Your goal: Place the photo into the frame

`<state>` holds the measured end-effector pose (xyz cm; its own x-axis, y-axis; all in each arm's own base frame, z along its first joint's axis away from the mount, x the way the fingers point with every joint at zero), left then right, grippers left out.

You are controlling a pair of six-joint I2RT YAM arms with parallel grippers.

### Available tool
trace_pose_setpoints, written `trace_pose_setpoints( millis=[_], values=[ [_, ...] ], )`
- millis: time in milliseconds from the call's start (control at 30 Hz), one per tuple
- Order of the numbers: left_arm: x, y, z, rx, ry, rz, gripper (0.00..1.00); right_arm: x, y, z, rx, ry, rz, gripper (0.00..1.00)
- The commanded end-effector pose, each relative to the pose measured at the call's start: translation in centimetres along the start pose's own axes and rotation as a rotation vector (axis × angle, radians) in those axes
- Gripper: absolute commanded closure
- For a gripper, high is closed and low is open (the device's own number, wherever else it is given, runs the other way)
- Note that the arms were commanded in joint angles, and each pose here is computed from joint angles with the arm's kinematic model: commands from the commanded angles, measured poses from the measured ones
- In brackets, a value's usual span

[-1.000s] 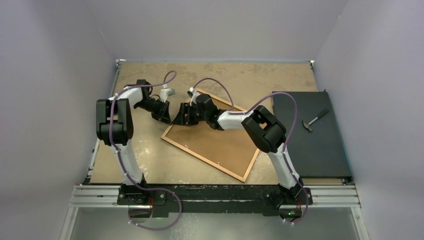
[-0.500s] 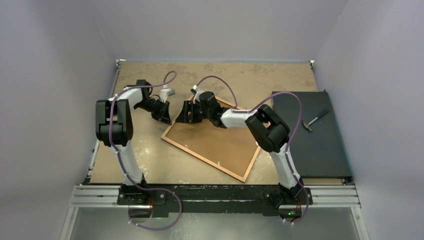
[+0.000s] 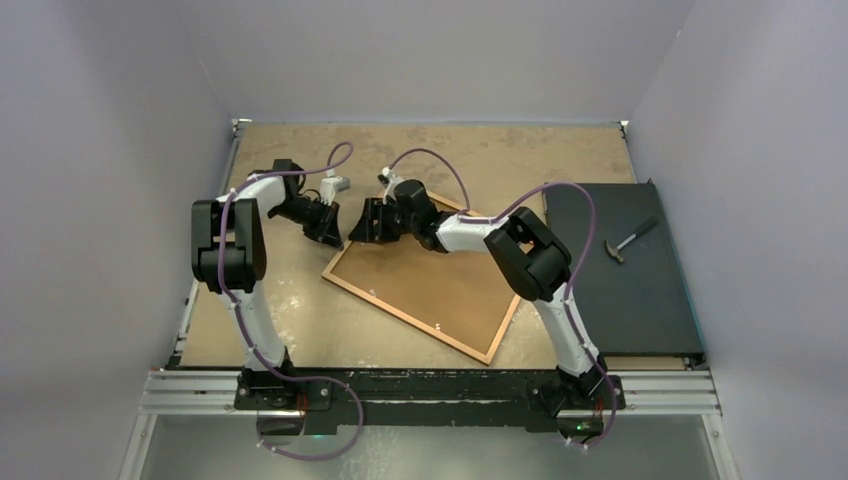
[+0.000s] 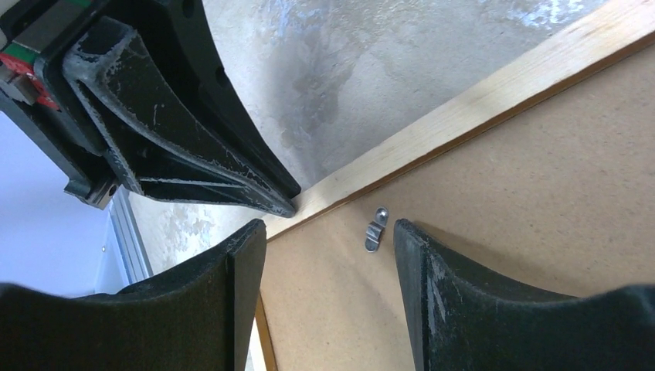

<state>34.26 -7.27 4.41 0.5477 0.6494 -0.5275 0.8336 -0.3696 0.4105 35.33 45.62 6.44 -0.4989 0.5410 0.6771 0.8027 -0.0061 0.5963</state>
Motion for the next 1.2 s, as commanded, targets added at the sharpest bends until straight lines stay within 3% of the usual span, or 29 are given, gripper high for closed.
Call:
trace_pose_setpoints(
  millis=[0, 1167],
  values=[
    [0.9, -2.3, 1.8, 0.103, 0.039, 0.009, 1.00, 1.2, -0.4, 0.7, 0.011, 0.049, -0.017, 0.36],
    [0.6, -2.5, 1.7, 0.098, 0.046, 0.016, 1.00, 1.4, -0.3, 2.2, -0.030, 0.025, 0.003, 0.37]
  ],
)
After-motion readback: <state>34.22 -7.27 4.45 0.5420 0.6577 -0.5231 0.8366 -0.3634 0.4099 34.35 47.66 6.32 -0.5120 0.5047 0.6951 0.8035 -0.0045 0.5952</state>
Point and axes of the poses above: each gripper's point midway between its finger pads, its own z axis out along the fingers, its own x axis along the line the jaws close on, y = z × x, the point moved 2 cm from there along -z, back along the fingers, and after that the axes turned 3 degrees about -z, right-handed, at the moved point
